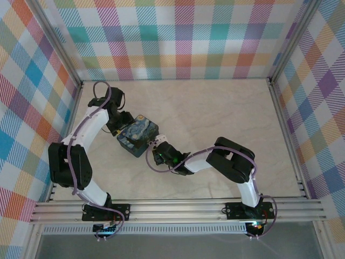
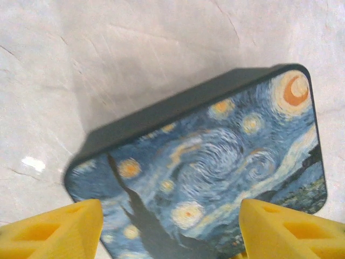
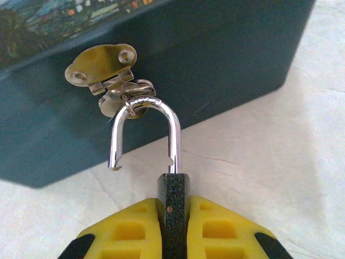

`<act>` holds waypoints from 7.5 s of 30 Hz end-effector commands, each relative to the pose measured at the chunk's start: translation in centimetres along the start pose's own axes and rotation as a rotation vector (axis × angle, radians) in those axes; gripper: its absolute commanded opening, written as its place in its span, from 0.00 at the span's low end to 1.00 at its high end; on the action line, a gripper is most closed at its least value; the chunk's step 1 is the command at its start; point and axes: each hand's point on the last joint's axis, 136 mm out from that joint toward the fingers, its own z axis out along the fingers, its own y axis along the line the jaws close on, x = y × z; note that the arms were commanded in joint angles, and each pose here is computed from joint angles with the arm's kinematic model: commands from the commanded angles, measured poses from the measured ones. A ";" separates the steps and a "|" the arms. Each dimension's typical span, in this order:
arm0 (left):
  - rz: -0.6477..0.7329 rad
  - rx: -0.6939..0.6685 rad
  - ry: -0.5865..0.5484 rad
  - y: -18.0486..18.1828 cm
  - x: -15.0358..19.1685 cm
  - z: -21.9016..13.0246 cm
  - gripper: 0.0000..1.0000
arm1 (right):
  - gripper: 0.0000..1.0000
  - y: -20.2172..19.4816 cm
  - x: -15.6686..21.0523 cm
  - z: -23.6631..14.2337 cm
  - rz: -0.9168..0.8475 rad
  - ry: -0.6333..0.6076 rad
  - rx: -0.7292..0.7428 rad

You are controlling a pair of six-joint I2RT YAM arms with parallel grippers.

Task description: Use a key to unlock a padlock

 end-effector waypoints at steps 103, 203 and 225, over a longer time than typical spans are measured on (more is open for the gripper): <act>0.085 -0.048 -0.011 -0.3 4.2 4.2 0.64 | 0.02 -7.0 -5.8 1.7 0.240 0.073 -0.097; 0.454 0.086 -0.892 3.9 -5.0 6.3 1.00 | 1.00 -38.0 -5.3 -22.6 0.181 -0.462 0.690; 0.454 0.088 -0.891 3.9 -4.9 6.3 1.00 | 1.00 -38.1 -5.0 -19.2 0.150 -0.335 0.618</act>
